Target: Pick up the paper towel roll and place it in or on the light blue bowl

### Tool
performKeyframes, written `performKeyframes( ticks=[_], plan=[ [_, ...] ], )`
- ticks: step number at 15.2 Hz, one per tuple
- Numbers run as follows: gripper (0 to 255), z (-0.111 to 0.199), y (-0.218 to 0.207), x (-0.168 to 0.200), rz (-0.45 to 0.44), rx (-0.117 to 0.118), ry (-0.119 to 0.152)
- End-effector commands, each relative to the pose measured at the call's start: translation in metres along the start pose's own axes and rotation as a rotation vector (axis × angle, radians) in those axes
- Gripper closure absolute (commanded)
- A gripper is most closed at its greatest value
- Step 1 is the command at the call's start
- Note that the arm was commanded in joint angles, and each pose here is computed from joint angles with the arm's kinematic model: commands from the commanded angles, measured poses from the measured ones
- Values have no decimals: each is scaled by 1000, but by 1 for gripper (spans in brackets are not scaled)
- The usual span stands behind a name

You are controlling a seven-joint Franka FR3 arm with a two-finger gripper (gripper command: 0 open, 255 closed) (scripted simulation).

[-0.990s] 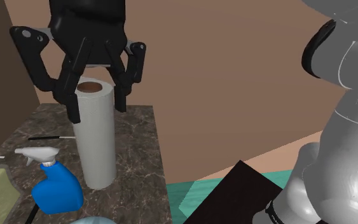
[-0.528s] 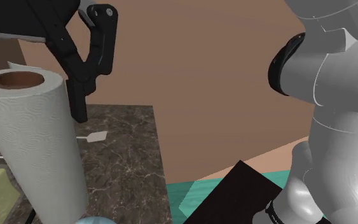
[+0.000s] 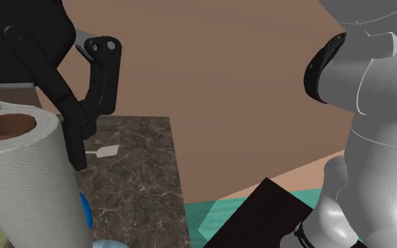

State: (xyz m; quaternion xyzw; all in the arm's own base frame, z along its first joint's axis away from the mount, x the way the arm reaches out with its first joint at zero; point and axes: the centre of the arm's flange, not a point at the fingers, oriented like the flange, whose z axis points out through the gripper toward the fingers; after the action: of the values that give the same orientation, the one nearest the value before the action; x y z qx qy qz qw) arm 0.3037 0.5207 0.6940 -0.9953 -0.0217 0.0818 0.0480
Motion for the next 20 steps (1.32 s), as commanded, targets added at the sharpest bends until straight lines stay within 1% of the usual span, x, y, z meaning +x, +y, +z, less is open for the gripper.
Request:
performKeyframes(
  ticks=[1, 20],
  plan=[
    [255, 11, 1, 1, 1, 0, 0],
    [255, 110, 11, 18, 1, 0, 0]
  ],
)
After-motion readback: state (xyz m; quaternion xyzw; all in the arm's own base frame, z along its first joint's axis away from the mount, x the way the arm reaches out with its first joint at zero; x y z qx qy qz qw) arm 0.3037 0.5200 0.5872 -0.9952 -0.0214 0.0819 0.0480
